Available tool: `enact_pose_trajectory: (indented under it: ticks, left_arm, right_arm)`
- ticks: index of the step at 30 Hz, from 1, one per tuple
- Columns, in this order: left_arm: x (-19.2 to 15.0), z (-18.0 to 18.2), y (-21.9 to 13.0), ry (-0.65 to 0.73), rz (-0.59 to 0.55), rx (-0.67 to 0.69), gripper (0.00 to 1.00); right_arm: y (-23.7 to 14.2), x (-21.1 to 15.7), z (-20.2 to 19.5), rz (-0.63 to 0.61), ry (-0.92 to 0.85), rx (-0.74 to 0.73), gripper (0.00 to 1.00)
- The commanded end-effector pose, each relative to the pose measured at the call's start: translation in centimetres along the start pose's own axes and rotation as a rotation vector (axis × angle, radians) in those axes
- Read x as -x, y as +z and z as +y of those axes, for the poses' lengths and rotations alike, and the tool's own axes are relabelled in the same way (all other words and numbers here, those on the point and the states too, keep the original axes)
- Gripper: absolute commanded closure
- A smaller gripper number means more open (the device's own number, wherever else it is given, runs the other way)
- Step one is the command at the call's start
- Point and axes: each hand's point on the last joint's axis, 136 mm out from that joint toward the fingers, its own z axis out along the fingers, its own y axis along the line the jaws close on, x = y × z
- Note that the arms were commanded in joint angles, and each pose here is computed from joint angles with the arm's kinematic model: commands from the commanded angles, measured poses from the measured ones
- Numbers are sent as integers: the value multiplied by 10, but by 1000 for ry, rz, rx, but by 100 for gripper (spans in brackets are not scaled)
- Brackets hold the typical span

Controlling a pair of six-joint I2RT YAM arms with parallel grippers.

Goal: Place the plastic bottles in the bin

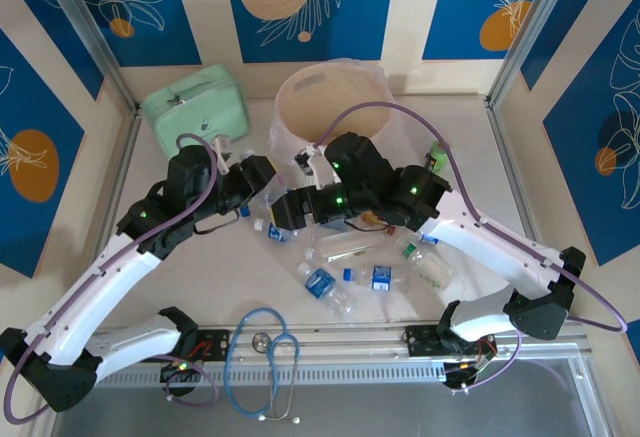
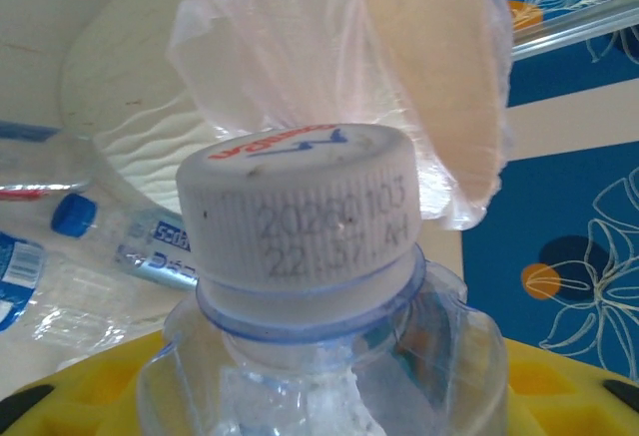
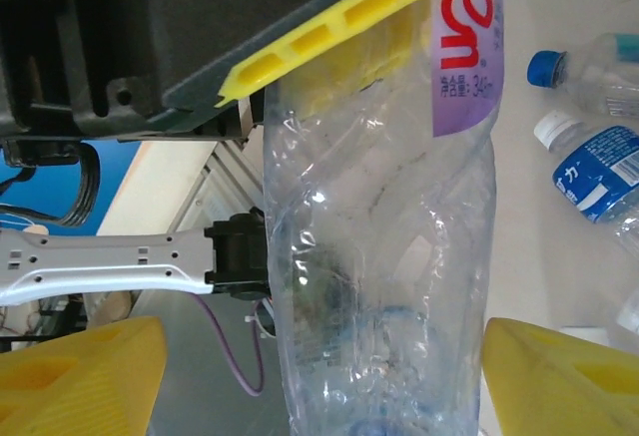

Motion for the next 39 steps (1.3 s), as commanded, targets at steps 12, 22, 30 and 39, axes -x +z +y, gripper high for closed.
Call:
enact_pose_trajectory:
  ticks: [12, 22, 30, 39]
  left_arm:
    - [1, -62, -7, 17, 20, -296, 46]
    - [5, -62, 2, 14, 1, -289, 42]
    - [19, -71, 0, 49, -49, -273, 0]
    - [60, -45, -51, 227, -235, 7, 0]
  right_arm:
    - [4, 14, -3, -9, 75, 81, 29]
    - [0, 19, -3, -20, 82, 96, 48]
    - [-7, 23, -5, -38, 86, 90, 50]
    - [-41, 55, -33, -154, 85, -33, 51]
